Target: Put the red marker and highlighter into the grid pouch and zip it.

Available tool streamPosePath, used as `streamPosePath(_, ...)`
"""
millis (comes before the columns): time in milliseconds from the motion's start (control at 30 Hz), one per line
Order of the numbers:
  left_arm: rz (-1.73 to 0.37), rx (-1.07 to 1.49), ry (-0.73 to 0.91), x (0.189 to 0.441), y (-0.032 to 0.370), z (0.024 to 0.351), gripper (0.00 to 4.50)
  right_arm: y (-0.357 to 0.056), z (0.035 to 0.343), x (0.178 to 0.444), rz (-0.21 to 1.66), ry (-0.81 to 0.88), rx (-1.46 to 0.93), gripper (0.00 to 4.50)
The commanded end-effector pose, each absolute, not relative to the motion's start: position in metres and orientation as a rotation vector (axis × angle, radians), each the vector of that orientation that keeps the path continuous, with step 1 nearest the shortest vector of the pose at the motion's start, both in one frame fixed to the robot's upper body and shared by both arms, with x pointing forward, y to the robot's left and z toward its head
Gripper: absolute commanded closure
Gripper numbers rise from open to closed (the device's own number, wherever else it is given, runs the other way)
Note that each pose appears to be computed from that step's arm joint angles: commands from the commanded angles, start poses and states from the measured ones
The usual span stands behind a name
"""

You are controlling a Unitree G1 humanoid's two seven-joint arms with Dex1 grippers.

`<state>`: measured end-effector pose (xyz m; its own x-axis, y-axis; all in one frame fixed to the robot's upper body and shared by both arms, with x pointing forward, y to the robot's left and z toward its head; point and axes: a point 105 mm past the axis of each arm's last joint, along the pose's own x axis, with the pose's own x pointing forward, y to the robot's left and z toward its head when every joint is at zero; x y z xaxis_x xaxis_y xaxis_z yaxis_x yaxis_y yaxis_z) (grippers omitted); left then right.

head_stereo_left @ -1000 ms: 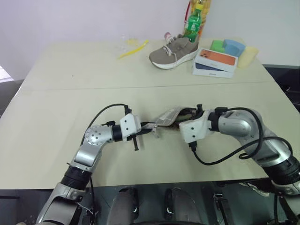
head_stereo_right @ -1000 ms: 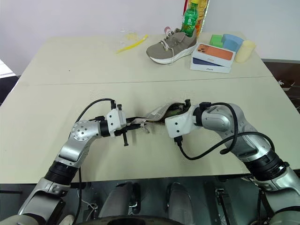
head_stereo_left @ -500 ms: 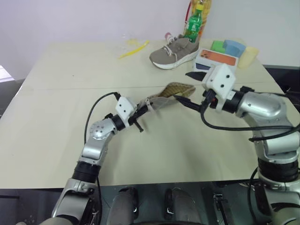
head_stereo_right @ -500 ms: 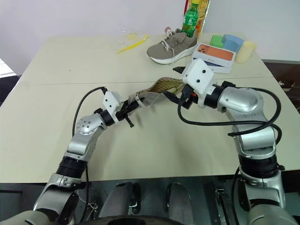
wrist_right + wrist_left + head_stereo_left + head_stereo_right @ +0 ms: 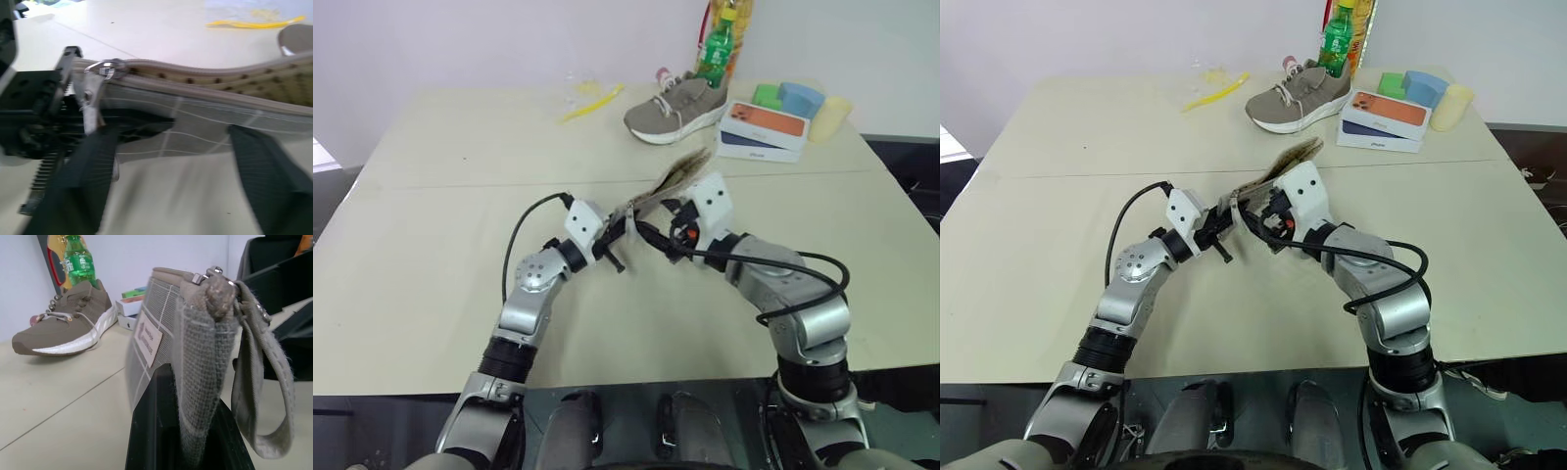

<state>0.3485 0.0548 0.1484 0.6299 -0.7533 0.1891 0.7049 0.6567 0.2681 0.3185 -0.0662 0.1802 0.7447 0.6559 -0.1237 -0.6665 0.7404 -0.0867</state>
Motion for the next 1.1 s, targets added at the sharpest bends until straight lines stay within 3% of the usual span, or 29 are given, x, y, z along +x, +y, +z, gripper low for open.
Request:
streamPosePath(33, -0.831, 0.196, -0.366, 0.345, 0.054, 0.163, 4.5, -0.056, 0.193, 0.313, 0.772, 0.039, -0.103, 3.1)
streamPosePath(100, -0.826, 0.198, -0.368, 0.346, 0.054, 0.163, 4.5, -0.055, 0.194, 0.313, 0.772, 0.041, -0.09, 4.15)
streamPosePath(133, -0.821, 0.202, -0.369, 0.346, 0.055, 0.163, 4.5, -0.055, 0.195, 0.314, 0.768, 0.039, -0.084, 4.44)
streamPosePath(433, -0.781, 0.247, -0.364, 0.351, 0.069, 0.16, 4.5, -0.101, 0.214, 0.332, 0.613, -0.001, -0.133, 4.44)
streamPosePath(533, -0.762, 0.227, -0.355, 0.353, 0.074, 0.16, 4.5, -0.11, 0.217, 0.328, 0.639, 0.015, -0.123, 4.44)
streamPosePath(633, -0.736, 0.145, -0.34, 0.356, 0.075, 0.161, 4.5, -0.1, 0.209, 0.318, 0.704, 0.045, -0.103, 3.58)
streamPosePath(800, -0.74, 0.025, -0.308, 0.357, 0.069, 0.161, 4.5, -0.067, 0.191, 0.301, 0.8, 0.078, -0.113, 1.14)
streamPosePath(1100, -0.787, 0.007, -0.289, 0.351, 0.064, 0.157, 4.5, -0.043, 0.183, 0.308, 0.775, 0.072, -0.06, 1.14)
